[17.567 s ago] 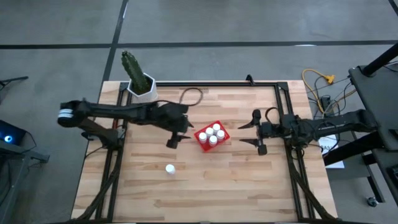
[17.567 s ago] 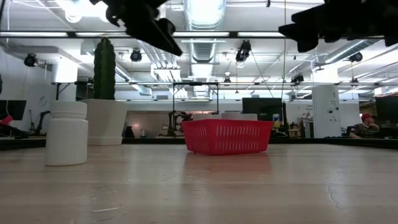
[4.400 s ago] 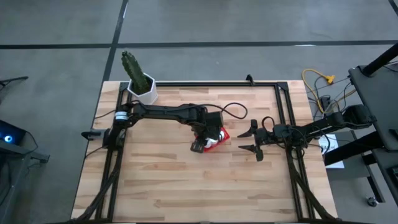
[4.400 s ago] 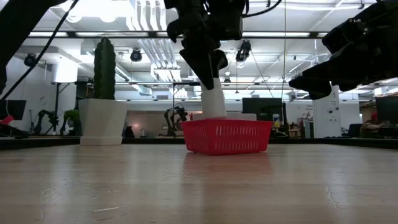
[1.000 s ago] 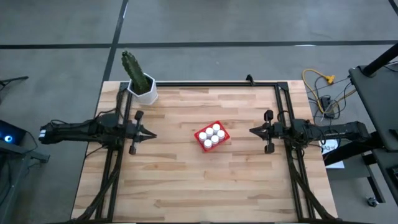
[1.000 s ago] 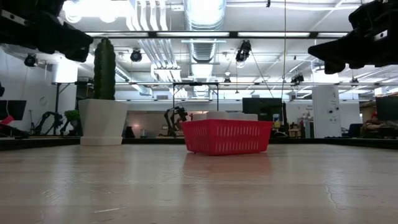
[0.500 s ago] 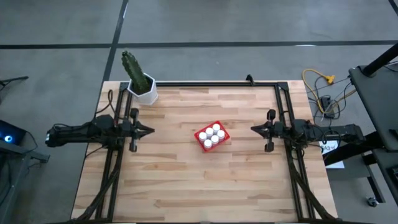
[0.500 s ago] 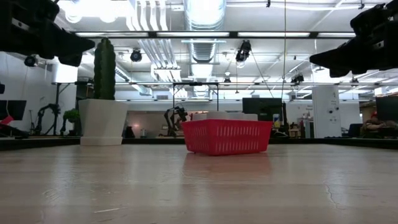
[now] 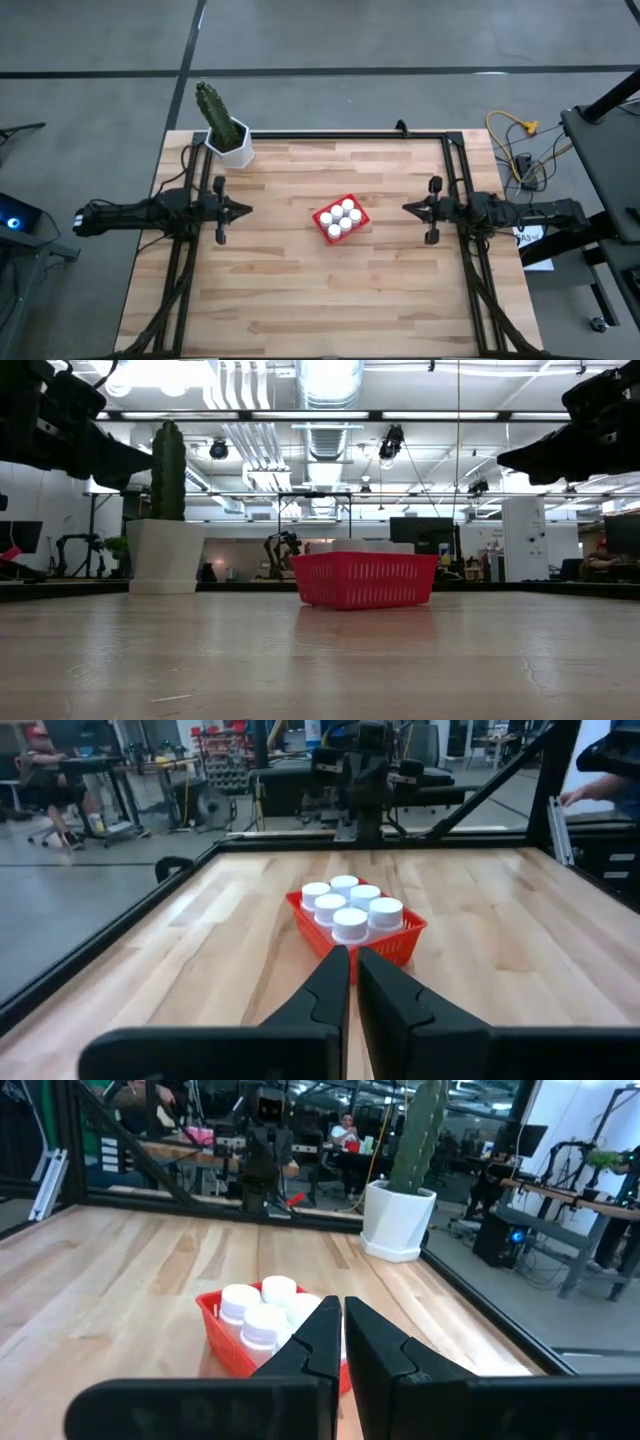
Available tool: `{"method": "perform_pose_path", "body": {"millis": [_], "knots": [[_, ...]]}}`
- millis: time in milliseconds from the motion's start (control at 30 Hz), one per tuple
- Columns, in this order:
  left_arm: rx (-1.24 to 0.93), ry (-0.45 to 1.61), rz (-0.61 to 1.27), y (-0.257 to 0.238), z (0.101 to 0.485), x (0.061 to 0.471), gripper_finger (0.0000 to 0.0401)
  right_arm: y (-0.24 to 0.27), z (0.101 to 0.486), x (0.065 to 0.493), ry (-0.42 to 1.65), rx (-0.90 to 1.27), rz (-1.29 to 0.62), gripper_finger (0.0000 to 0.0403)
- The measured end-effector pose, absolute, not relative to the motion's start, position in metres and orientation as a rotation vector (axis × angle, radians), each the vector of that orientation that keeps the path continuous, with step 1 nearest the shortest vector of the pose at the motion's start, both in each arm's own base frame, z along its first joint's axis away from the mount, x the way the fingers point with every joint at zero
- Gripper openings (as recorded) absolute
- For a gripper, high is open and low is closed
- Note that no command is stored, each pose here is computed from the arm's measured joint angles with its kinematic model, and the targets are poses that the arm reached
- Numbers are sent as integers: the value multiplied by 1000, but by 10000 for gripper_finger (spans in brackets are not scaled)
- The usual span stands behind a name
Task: Pick and place pill bottles into a basket
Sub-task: Return to Home Position
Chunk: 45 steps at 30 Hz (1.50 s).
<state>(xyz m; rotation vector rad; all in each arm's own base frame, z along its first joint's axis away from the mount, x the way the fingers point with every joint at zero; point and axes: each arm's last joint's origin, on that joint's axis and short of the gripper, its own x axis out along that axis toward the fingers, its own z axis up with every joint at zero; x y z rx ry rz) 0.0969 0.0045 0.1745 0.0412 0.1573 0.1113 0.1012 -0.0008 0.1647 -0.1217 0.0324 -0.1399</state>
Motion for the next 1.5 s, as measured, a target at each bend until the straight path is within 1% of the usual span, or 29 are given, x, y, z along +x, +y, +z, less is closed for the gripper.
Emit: {"method": "perform_pose_path", "body": {"millis": [133, 333, 600, 1500], "knots": [[41, 154, 111, 5, 172, 97, 5, -1, 162, 103, 67, -122, -138, 8], [65, 59, 111, 5, 168, 98, 5, -1, 156, 107, 132, -115, -135, 8], [87, 52, 125, 5, 169, 98, 5, 0, 150, 110, 196, -101, -131, 8], [87, 54, 126, 5, 168, 99, 5, 0, 150, 111, 203, -102, -131, 8]]}}
